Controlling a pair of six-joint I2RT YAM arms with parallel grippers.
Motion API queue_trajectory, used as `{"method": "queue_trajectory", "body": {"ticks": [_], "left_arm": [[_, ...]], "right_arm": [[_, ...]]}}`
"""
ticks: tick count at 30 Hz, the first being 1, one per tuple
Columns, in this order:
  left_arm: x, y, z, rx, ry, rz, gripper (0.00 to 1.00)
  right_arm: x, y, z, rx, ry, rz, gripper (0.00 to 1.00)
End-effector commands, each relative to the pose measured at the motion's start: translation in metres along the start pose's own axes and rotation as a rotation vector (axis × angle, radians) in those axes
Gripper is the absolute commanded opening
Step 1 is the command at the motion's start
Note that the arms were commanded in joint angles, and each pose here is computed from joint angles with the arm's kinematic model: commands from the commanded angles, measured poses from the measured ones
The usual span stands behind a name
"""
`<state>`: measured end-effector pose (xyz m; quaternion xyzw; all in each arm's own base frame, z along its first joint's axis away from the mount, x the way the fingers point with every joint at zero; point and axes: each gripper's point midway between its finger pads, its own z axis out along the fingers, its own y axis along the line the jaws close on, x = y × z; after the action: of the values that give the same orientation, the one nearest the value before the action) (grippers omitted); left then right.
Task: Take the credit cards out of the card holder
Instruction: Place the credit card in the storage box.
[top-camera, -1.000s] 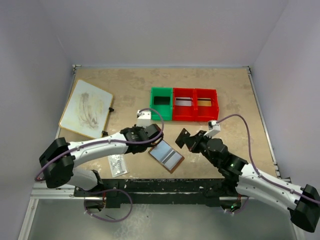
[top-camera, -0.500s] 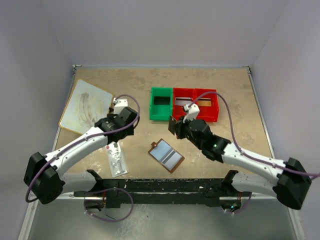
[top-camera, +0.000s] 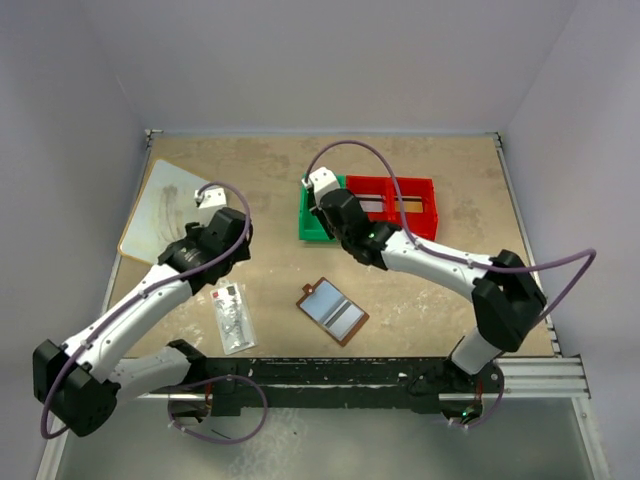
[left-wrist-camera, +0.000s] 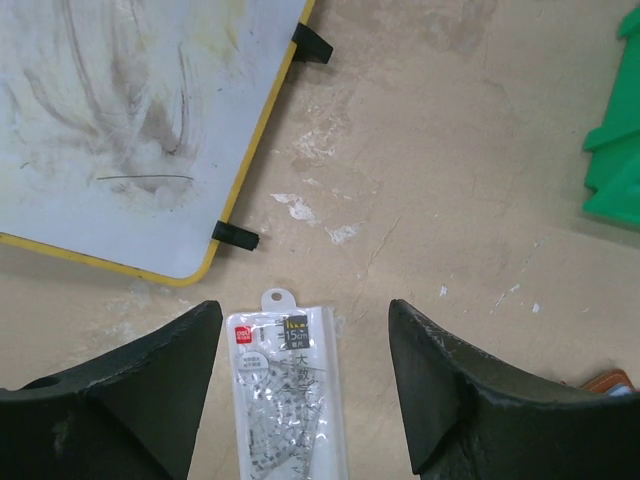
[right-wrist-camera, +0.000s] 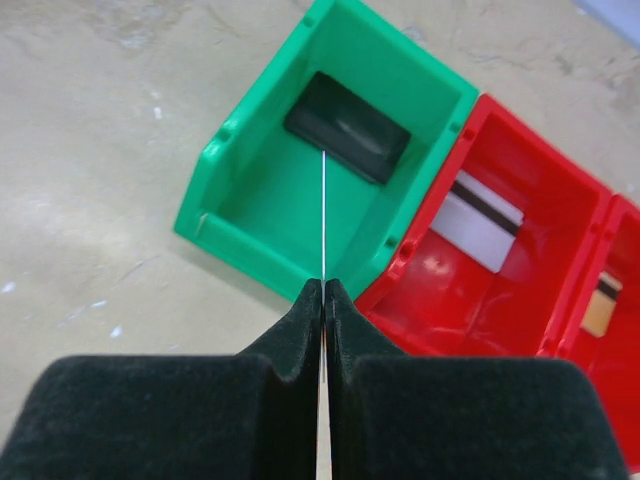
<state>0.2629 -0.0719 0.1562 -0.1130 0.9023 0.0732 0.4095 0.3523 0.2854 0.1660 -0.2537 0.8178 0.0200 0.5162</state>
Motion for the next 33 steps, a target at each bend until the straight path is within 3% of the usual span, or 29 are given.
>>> {"method": "queue_trajectory", "body": {"ticks": [1, 13, 33], "left_arm": [[-0.022, 0.013, -0.012, -0.021, -0.101, -0.064, 0.66], [-0.046, 0.033, -0.036, -0.016, -0.229, -0.17, 0.68], [-0.05, 0.039, -0.041, -0.027, -0.251, -0.187, 0.69]], "right_arm": [[-0.029, -0.021, 0.015, 0.034, -0.022, -0.135, 0.0], [-0.024, -0.019, 0.074, 0.076, 0.065, -0.284, 0.0], [-0.02, -0.033, 0.129, 0.162, 0.08, -0.547, 0.0]]}}
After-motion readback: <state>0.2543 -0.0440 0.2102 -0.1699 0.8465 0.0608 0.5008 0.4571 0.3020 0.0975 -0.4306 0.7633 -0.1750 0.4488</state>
